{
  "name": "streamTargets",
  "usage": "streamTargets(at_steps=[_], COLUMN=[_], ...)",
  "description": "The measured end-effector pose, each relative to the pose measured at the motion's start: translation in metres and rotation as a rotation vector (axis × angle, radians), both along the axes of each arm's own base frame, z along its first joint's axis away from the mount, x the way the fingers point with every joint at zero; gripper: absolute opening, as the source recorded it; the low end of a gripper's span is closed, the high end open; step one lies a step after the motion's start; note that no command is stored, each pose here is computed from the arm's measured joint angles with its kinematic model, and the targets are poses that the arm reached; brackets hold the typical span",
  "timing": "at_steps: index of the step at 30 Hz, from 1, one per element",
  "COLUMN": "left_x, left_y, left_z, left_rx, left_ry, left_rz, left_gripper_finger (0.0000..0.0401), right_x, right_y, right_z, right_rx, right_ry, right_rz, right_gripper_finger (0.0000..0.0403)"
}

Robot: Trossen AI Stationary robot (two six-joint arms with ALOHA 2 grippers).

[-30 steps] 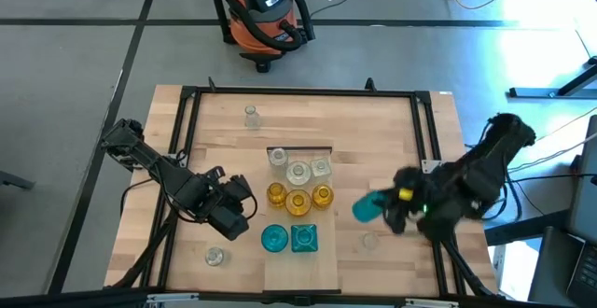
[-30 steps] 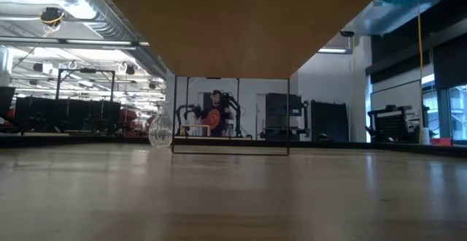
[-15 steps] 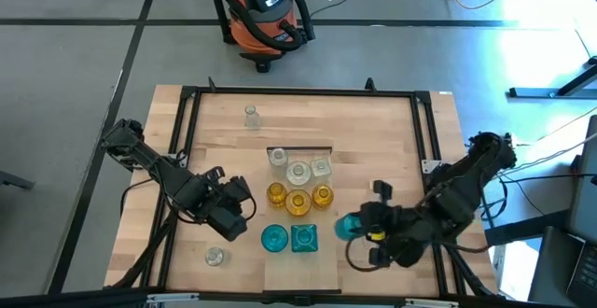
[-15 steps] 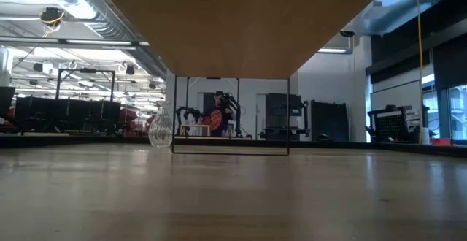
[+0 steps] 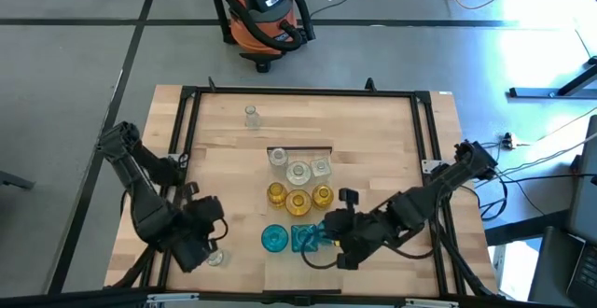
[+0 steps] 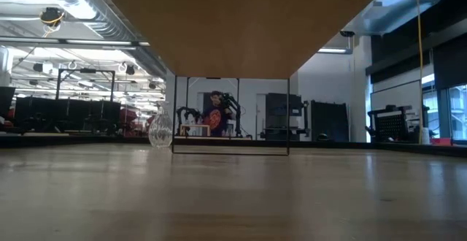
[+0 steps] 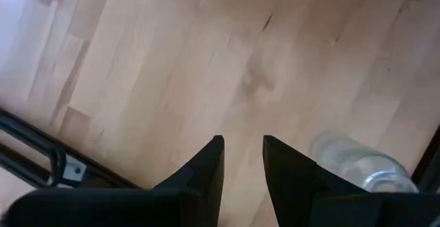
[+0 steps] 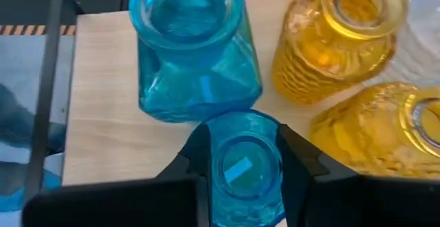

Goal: Sort vases onto shelf
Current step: Put the blue vase on the shelf aligned with the other blue vases

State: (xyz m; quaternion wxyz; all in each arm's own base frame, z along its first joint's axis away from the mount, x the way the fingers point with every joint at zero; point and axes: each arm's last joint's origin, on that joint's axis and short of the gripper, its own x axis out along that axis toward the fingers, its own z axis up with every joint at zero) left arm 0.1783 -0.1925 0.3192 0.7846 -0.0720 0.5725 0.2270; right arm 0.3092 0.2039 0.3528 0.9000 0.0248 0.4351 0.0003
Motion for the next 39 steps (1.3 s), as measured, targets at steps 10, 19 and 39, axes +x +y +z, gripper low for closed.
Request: streamTargets(at_steps=[10, 19, 39], left_x=[-0.021, -0.027, -0.026], left_y=[-0.002, 0.001, 0.002], left_z=[-0.001, -0.005, -0.004], left_rx=[-0.025, -0.014, 0.015], left_ry=[-0.022, -0.044, -0.075], left_rz=[0.030, 0.053, 0.043], left_gripper_finger=[0.0094, 0.0094, 0.0094], right_x=[0.004, 0.007, 0.001], right_y=[0.000, -0.001, -0.004], right_z=[0.001, 0.004, 0.015], right_rx=[0.033, 0.045, 0.073], right_ry=[-0.007, -0.027, -0.061], right_rz=[0.034, 0.031, 0.021], right_gripper_finger=[0.0075, 0.0098, 0.0198])
